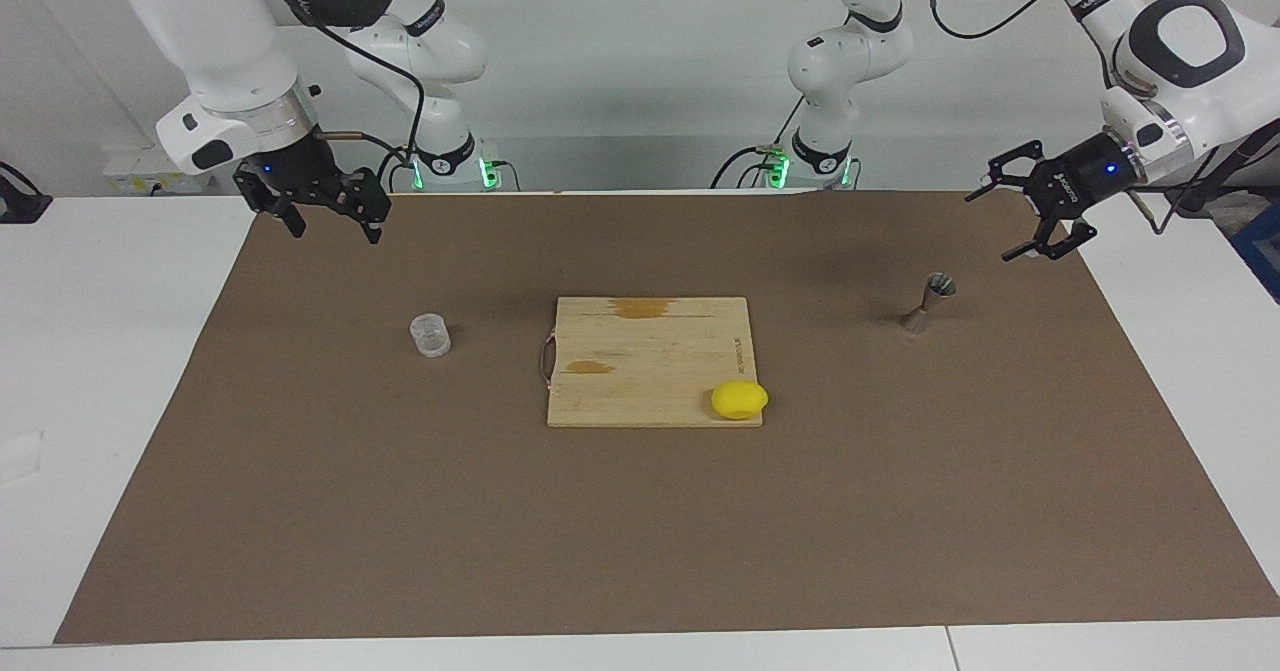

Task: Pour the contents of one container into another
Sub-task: 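Open the left gripper and close it around the dark cup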

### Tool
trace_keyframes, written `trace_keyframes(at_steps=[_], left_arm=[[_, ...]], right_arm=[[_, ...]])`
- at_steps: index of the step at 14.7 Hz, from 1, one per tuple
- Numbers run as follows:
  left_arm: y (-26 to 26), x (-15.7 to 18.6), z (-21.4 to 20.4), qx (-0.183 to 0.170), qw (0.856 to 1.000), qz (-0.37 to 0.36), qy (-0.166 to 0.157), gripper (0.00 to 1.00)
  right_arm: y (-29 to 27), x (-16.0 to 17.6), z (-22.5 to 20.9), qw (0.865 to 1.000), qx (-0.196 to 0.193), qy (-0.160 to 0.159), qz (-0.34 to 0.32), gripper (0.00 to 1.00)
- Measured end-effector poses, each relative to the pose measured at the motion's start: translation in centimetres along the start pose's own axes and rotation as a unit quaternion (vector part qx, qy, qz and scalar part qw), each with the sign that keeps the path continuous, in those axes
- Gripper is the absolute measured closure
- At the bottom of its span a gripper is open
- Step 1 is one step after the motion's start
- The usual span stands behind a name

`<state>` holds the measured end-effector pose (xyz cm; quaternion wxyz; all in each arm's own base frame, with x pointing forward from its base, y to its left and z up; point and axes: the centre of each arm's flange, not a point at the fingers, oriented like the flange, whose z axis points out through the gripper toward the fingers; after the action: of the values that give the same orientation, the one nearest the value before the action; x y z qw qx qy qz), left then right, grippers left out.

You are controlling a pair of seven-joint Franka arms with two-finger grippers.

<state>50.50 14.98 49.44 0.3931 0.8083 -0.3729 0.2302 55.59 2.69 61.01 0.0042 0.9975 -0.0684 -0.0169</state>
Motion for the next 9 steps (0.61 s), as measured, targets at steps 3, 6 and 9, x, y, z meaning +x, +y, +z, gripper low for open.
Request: trace_keyframes(at_steps=[3,6,9], left_arm=[[-3.1,-3.2,0.8,-0.014,0.999,0.038,0.022,0.0],[-6.6,-7.3,1.7,-0.025,0.995,0.08,0.051,0.0],[-8.8,-11.4,1.8,-0.028,0.988,0.128,0.08,0.0]], right_arm=[[0.0,0.0,0.0,1.0,0.0,0.0,0.0,0.0],[0.0,0.0,0.0,1.0,0.0,0.0,0.0,0.0],[0.0,0.0,0.0,1.0,0.0,0.0,0.0,0.0]])
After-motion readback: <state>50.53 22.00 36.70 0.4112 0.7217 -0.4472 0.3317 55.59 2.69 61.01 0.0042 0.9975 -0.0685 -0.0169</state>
